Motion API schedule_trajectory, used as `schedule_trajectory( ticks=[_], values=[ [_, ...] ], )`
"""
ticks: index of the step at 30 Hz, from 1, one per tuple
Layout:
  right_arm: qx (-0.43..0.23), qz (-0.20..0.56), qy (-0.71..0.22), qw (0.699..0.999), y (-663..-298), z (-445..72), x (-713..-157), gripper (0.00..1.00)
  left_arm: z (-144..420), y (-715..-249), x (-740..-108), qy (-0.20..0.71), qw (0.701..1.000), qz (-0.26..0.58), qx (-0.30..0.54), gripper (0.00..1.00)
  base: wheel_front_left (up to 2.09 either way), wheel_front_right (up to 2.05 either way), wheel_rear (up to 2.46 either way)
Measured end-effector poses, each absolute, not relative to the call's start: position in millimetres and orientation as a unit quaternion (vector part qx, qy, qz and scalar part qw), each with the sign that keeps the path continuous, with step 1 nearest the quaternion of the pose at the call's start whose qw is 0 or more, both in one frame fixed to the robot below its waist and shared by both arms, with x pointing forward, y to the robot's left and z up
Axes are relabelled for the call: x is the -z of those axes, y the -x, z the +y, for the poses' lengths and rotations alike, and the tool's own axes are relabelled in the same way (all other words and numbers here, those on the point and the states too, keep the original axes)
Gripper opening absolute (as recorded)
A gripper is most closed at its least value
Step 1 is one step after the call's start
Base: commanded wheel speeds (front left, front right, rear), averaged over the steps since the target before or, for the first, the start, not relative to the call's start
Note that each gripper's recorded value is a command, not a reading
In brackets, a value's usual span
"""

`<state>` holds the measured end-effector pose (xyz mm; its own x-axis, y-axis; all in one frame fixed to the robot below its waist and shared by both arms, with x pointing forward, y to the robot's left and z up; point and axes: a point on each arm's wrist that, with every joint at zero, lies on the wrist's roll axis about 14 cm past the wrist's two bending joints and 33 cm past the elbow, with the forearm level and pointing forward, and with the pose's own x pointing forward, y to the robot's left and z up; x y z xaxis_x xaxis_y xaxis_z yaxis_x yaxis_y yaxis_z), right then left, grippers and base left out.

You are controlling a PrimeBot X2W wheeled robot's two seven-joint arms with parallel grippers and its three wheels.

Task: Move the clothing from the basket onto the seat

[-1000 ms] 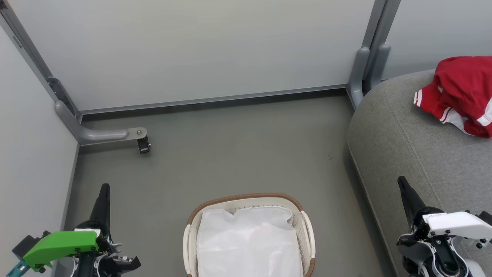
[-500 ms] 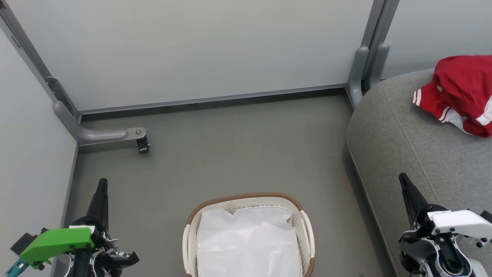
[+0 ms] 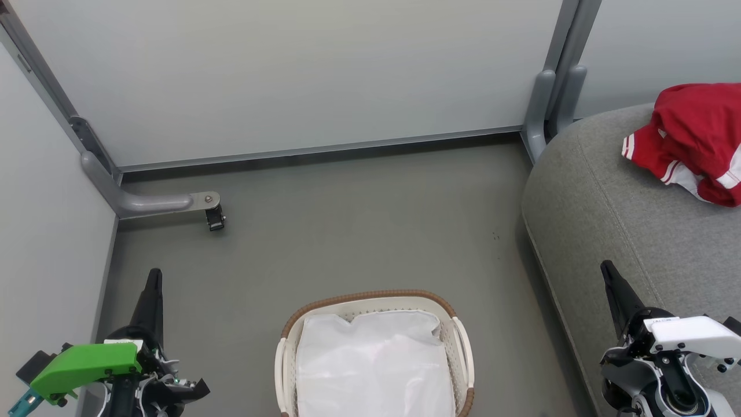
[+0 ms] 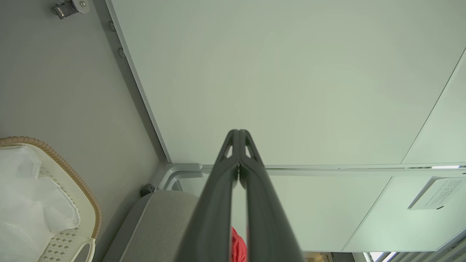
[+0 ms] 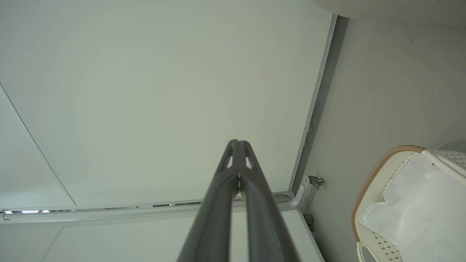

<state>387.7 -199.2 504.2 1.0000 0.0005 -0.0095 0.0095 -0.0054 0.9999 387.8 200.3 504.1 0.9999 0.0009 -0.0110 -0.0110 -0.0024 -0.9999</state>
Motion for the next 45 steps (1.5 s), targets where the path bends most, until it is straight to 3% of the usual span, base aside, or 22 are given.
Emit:
schedule_trajectory(
  ticks=[45],
  values=[
    [0.003, 0.003, -0.709, 0.705, -387.8, -199.2, -504.3, 0.00, 200.2, -387.8, -504.2, 0.708, 0.706, 0.003, -0.004, 0.00, 0.00, 0.00, 0.00]
  ],
)
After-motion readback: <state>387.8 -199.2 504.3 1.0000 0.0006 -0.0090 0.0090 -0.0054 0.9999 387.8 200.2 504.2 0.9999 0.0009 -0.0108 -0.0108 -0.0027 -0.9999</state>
